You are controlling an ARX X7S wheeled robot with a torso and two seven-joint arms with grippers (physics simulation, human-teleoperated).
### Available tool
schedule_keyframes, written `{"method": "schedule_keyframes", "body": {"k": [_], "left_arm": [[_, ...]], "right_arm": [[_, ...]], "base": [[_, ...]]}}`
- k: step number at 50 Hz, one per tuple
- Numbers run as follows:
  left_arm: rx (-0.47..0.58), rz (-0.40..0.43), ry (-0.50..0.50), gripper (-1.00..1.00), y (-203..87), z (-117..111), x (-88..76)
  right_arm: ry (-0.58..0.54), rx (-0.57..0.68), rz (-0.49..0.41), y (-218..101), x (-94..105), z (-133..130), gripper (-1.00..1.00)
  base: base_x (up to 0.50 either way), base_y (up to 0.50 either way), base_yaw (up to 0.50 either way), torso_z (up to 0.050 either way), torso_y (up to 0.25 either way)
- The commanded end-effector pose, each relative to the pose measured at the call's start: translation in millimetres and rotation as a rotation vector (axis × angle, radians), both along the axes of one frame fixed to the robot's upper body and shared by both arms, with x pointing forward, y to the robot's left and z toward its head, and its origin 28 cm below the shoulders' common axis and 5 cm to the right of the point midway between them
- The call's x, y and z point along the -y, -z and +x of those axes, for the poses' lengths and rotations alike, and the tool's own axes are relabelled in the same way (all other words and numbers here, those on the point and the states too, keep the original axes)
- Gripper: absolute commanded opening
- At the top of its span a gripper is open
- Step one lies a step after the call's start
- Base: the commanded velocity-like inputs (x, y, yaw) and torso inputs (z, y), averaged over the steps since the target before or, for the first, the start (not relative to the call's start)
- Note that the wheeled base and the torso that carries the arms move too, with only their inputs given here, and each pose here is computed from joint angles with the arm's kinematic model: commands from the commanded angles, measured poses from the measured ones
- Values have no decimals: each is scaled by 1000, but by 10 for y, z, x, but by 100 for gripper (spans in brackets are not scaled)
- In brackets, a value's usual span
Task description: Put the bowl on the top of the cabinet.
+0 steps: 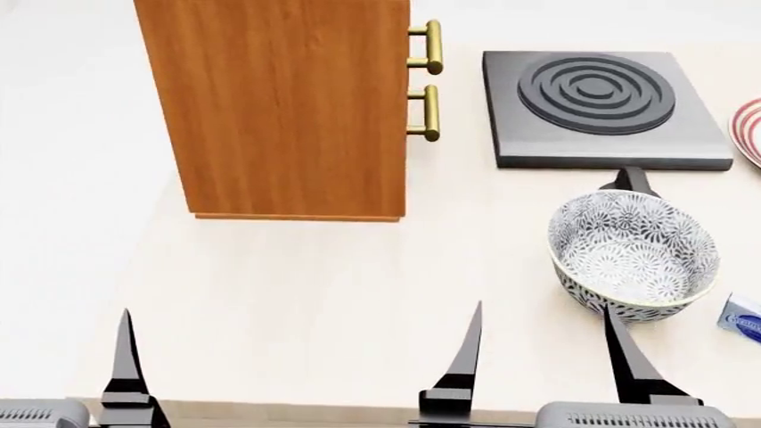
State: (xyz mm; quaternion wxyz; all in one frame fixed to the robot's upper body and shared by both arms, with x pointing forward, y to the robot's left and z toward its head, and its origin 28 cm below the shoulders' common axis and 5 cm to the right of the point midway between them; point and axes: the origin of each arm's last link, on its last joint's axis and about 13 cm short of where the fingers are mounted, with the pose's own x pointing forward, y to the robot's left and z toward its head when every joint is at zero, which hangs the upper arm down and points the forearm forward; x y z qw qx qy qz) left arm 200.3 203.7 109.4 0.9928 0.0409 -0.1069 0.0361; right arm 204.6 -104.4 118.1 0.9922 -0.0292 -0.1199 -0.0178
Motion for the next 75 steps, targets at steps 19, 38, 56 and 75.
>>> {"method": "schedule_keyframes", "body": {"k": [19,38,56,75], "left_arm": [[5,5,-1,100,-16,-11,4],[2,5,-2,100,0,-10,3],[4,4,-3,100,0,-8,1],[5,3,-3,100,-2,-6,-1]], "right_arm": [[-9,5,0,4,-2,2,100],[-10,-9,-12,30,-1,11,100],[12,-5,-16,32,-2,10,100],[8,-22,-18,44,-5,25,100]], "base": [[0,41,0,0,0],[250,25,0,0,0],[301,35,0,0,0],[323,0,0,0,0]]}}
